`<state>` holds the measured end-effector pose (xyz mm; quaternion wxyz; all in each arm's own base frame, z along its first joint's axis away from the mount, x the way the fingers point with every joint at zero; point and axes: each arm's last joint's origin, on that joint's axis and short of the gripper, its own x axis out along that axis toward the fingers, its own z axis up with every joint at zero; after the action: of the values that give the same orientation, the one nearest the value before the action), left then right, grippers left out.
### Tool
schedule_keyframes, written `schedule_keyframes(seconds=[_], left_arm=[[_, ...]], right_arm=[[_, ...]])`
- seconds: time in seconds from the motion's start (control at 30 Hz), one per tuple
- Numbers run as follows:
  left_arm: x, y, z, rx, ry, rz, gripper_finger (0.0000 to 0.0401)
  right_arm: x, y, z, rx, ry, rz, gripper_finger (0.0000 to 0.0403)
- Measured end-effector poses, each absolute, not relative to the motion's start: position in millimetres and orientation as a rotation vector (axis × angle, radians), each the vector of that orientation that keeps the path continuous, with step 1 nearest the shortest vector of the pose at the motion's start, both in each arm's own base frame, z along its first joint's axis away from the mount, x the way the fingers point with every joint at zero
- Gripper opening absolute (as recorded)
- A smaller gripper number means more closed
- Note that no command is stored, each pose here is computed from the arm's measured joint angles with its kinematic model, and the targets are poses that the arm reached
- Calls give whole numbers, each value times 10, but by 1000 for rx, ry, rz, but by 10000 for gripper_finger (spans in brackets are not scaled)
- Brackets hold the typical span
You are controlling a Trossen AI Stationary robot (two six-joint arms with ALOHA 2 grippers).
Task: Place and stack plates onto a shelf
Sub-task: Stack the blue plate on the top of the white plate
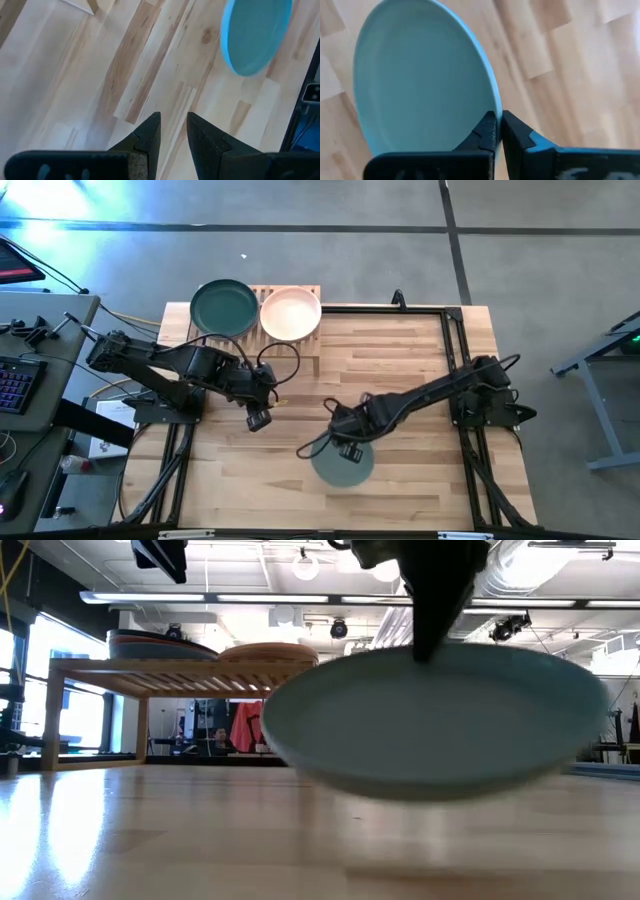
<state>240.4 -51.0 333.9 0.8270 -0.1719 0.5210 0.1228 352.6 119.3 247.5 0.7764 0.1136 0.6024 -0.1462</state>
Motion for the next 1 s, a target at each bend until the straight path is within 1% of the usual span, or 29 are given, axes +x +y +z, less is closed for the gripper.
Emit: schedule_keyframes(seconds=[0.27, 0.47, 0.63, 0.73, 1.0], left_arm=[[2367, -498, 3323, -331, 1140, 283, 85], [2334, -482, 3273, -344, 1171, 330, 86], [2338, -414, 3132, -438, 1182, 439, 98], [2374, -345, 3070, -520, 1145, 513, 107], [2441, -130, 3075, -738, 1042, 665, 109]], right_arm=[[3553, 992, 2822, 159, 1300, -367, 0], [3565, 747, 3075, 154, 1292, -441, 0], [3582, 486, 3294, 183, 1254, -514, 0], [3588, 325, 3413, 187, 1233, -532, 0], [3584, -90, 3613, 215, 1193, -577, 0]])
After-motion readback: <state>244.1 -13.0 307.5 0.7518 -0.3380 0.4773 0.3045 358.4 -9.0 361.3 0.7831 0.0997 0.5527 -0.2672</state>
